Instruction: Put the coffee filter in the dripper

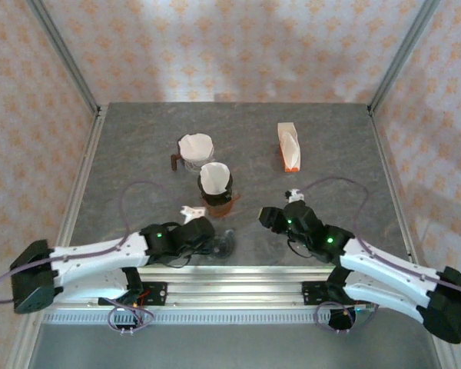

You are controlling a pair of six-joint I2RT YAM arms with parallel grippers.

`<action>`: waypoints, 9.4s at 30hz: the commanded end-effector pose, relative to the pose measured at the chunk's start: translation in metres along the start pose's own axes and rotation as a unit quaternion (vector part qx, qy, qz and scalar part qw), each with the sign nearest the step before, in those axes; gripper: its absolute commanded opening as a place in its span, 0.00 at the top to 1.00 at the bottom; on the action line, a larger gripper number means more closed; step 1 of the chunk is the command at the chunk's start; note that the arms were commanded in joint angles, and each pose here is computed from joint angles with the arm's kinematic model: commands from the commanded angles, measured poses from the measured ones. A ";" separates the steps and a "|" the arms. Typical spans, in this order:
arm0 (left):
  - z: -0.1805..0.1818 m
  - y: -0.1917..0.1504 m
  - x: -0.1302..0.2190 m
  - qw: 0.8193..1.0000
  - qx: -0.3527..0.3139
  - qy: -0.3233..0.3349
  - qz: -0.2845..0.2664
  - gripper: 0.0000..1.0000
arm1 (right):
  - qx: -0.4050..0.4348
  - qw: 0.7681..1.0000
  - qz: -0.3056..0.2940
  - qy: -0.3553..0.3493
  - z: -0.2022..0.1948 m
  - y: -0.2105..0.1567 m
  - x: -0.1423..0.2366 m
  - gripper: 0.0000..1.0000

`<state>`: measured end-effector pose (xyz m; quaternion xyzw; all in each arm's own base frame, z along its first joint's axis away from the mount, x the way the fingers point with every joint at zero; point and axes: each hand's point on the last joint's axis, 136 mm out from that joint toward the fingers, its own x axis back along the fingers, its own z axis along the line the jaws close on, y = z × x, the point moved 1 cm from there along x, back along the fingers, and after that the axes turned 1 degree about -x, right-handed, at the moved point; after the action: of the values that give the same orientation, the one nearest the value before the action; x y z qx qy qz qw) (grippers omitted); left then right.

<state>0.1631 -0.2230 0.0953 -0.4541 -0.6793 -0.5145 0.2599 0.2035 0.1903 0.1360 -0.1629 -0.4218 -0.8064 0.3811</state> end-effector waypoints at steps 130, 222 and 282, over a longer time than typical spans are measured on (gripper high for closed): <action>0.196 0.322 -0.091 0.990 0.098 0.075 -0.063 0.81 | 0.035 0.986 -0.096 -0.135 -0.050 0.039 0.056 0.29; -0.019 0.029 -0.020 0.977 -0.189 0.092 0.025 0.98 | 0.010 0.983 -0.108 -0.145 -0.066 0.034 0.065 0.29; 0.005 0.091 0.142 0.958 -0.058 -0.073 -0.270 0.00 | -0.001 0.975 0.105 -0.194 -0.078 -0.038 0.041 0.95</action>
<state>0.1769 -0.1752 0.2580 -0.3274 -0.7671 -0.5512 0.0230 0.1521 0.1241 0.0880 -0.3566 -0.4572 -0.7223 0.3769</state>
